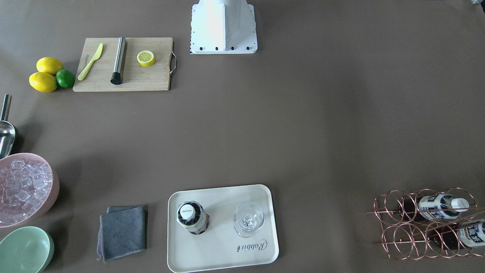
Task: Take tea from basket to plate
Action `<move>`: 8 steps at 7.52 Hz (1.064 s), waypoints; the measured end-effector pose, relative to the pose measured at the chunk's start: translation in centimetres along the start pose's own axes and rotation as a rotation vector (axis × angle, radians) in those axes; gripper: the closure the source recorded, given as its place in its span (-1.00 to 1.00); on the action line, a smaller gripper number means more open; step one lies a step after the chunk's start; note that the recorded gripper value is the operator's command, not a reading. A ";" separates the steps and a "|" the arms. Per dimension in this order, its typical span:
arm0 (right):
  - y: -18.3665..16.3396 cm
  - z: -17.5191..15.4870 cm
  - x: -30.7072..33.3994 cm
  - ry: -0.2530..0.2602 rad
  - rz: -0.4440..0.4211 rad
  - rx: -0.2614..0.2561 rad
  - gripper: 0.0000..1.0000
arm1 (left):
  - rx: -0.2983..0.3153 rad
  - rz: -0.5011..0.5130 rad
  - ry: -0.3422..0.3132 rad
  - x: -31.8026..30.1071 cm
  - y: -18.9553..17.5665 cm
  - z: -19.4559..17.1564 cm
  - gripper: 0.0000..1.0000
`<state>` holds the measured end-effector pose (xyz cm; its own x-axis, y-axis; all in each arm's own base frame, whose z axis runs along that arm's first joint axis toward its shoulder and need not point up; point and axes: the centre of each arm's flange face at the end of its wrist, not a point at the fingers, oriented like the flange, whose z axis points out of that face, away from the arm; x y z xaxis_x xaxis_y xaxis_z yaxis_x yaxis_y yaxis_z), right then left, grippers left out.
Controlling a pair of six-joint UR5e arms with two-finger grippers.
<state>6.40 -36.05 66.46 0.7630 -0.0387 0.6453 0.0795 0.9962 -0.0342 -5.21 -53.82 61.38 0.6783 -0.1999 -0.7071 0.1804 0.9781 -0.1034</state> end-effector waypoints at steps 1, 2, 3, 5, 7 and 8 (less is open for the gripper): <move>0.0 0.0 0.0 0.000 0.000 0.000 -1.00 | -0.016 -0.012 -0.002 0.5 0.4 -0.3 -0.96; 0.0 0.0 0.0 0.000 0.000 0.000 -1.00 | -0.040 -0.038 -0.009 1.0 0.8 -1.0 -0.96; 0.0 0.0 0.0 0.000 0.000 0.000 -1.00 | -0.055 -0.055 -0.016 1.4 1.4 -1.7 -0.96; 0.0 0.0 0.0 0.000 0.000 0.000 -1.00 | -0.077 -0.053 -0.024 0.4 2.6 -1.6 -0.96; 0.0 0.0 0.0 0.000 0.000 0.000 -1.00 | -0.095 -0.023 -0.025 -1.8 3.8 -0.9 -0.96; 0.0 0.0 0.0 0.000 0.001 -0.001 -1.00 | -0.098 -0.021 -0.025 -2.5 4.1 -0.8 -0.96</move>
<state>6.40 -36.02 66.52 0.7630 -0.0378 0.6453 0.0794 0.9962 -0.0355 -6.74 -49.30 62.14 0.6927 -0.2203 -0.6868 0.1252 0.9745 -0.1864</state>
